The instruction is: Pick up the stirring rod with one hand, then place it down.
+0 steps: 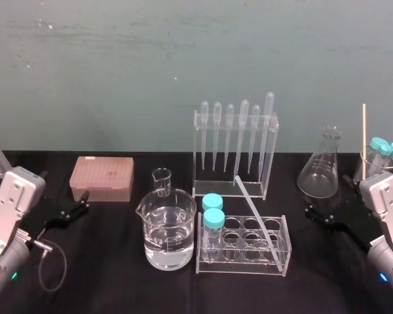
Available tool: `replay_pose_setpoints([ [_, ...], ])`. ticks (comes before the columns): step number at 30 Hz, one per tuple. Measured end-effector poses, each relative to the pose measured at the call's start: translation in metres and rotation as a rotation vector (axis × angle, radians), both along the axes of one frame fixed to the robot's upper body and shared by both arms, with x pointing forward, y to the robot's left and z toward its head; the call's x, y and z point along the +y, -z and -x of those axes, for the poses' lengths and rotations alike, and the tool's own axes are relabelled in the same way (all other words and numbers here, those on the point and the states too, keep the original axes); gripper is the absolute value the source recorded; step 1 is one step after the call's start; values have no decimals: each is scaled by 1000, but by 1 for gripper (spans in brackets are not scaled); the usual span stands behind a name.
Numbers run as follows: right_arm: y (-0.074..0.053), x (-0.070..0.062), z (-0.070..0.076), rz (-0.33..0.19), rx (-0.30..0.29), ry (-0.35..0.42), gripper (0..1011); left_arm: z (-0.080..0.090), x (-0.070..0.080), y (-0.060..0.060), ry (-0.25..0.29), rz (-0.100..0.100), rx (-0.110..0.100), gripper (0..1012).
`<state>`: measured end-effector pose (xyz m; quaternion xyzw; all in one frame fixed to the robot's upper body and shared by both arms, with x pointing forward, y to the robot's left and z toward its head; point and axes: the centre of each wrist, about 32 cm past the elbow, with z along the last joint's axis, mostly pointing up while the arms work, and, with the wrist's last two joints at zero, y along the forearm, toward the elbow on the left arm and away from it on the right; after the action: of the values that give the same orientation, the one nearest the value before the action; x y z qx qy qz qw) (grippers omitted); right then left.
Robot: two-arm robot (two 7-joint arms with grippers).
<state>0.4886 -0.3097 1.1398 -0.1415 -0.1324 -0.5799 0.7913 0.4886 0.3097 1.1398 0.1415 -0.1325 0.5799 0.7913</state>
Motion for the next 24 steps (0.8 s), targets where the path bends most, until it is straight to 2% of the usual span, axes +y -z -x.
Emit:
replay_pose_setpoints([
  [24, 0, 0, 0, 0, 0, 0, 1003, 0, 0, 0, 0, 0, 0, 1000],
])
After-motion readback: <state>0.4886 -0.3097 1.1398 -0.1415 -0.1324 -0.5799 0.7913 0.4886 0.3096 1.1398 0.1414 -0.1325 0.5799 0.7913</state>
